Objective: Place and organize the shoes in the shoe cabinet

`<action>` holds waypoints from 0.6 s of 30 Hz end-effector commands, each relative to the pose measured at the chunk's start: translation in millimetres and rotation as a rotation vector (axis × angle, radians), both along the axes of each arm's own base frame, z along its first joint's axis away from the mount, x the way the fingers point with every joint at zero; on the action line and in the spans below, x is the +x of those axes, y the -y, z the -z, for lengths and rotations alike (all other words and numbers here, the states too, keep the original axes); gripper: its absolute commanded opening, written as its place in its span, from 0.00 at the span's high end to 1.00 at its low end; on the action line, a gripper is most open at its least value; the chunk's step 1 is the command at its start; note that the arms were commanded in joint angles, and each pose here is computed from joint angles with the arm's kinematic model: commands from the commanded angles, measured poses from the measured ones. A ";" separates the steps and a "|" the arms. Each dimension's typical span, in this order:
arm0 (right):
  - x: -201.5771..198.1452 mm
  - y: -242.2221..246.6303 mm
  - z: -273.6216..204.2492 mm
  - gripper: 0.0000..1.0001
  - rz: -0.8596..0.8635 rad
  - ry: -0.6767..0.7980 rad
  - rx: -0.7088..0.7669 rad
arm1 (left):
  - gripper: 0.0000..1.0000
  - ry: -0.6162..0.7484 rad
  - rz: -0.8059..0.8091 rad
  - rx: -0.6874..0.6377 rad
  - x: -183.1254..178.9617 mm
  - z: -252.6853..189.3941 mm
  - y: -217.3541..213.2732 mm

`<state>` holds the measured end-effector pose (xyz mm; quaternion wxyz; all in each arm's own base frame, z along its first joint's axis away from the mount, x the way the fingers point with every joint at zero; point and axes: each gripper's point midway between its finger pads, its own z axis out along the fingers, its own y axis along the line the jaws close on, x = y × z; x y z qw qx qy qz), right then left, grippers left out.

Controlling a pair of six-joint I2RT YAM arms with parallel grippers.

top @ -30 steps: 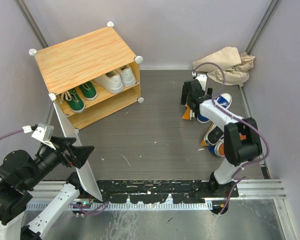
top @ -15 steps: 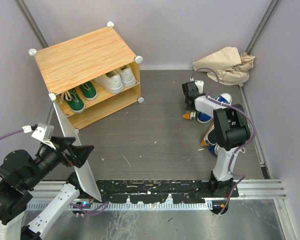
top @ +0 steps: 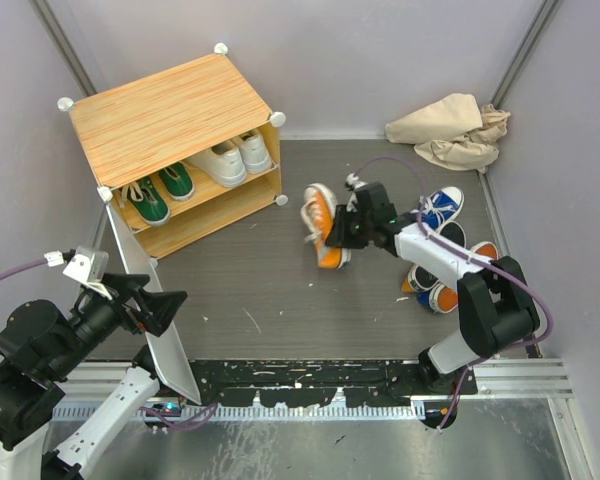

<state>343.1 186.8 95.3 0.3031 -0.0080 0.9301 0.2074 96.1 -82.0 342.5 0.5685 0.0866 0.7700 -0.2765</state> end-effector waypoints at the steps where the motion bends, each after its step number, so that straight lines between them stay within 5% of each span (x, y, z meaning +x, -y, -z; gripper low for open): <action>1: -70.9 -115.8 -54.7 0.87 -0.371 0.002 0.387 | 0.02 -0.038 0.006 0.034 -2.9 9.4 -1.5; 10: -142.5 -187.5 -35.4 0.75 -0.568 -0.178 0.611 | 0.02 -0.031 0.002 0.008 -4.5 7.2 -1.4; 18: -115.8 -156.9 36.0 0.51 -0.478 -0.140 0.264 | 0.02 -0.032 -0.019 -0.001 -9.2 6.3 -6.8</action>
